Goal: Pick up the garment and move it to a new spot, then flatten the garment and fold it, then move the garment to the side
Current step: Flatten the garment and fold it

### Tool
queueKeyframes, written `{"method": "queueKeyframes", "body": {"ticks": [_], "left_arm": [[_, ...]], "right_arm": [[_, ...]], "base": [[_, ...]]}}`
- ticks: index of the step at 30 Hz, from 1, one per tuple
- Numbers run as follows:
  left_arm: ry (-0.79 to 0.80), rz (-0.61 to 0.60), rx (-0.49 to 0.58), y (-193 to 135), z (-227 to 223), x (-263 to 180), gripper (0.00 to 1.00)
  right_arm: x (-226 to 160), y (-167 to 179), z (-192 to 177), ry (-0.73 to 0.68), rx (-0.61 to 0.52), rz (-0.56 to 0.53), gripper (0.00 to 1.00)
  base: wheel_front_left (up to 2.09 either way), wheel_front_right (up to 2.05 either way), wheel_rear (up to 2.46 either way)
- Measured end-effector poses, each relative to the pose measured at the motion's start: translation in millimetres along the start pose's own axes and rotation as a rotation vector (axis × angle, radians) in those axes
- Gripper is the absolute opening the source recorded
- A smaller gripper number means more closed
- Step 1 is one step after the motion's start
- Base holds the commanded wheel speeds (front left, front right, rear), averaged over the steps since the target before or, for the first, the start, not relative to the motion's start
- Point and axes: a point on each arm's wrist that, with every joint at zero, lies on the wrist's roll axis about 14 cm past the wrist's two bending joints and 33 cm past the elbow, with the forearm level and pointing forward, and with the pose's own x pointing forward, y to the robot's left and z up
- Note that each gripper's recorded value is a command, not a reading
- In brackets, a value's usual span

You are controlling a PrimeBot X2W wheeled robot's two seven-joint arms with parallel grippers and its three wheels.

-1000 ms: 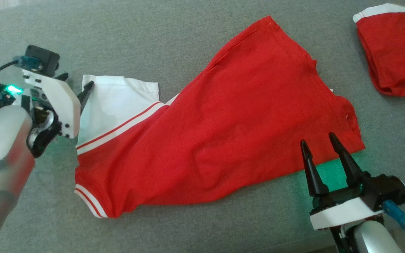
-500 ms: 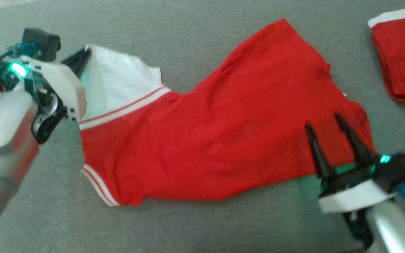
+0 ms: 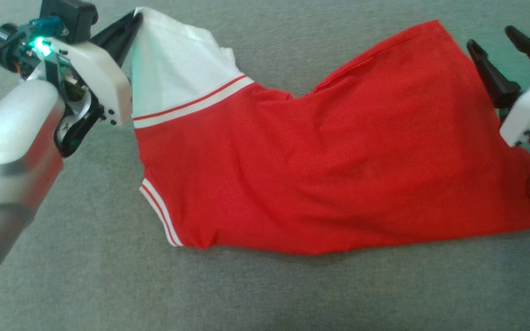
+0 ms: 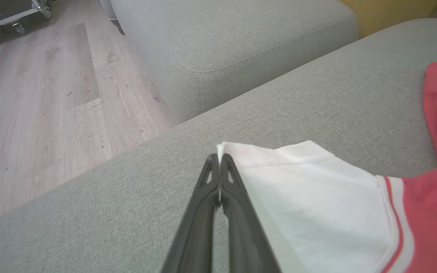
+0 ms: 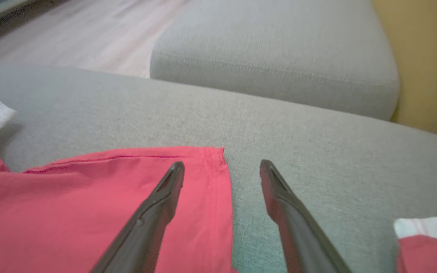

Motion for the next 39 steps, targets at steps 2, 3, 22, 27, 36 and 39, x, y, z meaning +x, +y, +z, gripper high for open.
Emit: {"method": "queueKeyframes", "body": {"ticks": [2, 3, 22, 27, 36, 39], "left_arm": [[0.000, 0.004, 0.000, 3, -2, 0, 0.00], [-0.001, 0.003, -0.001, 3, -2, 0, 0.00], [0.010, -0.001, -0.008, 10, -15, 4, 0.00], [0.005, 0.007, -0.009, 14, -14, 2, 0.00], [-0.104, 0.036, 0.005, 19, 9, -7, 0.00], [-0.220, 0.063, 0.031, 25, 40, -17, 0.00]], "right_arm": [[11, 1, -9, 0.068, -0.027, 0.014, 1.00], [16, 0, -14, 0.098, -0.051, 0.018, 1.00], [70, 4, -31, 0.225, -0.136, 0.053, 0.30], [74, 6, -31, 0.235, -0.121, 0.061, 0.00], [64, 1, 12, 0.090, -0.108, 0.043, 0.00], [53, -2, 47, -0.027, -0.094, 0.030, 0.00]], "base": [[0.00, 0.00, 0.00], [0.00, 0.00, 0.00], [0.00, 0.00, 0.00], [0.00, 0.00, 0.00], [0.00, 0.00, 0.00], [0.00, 0.00, 0.00]]}}
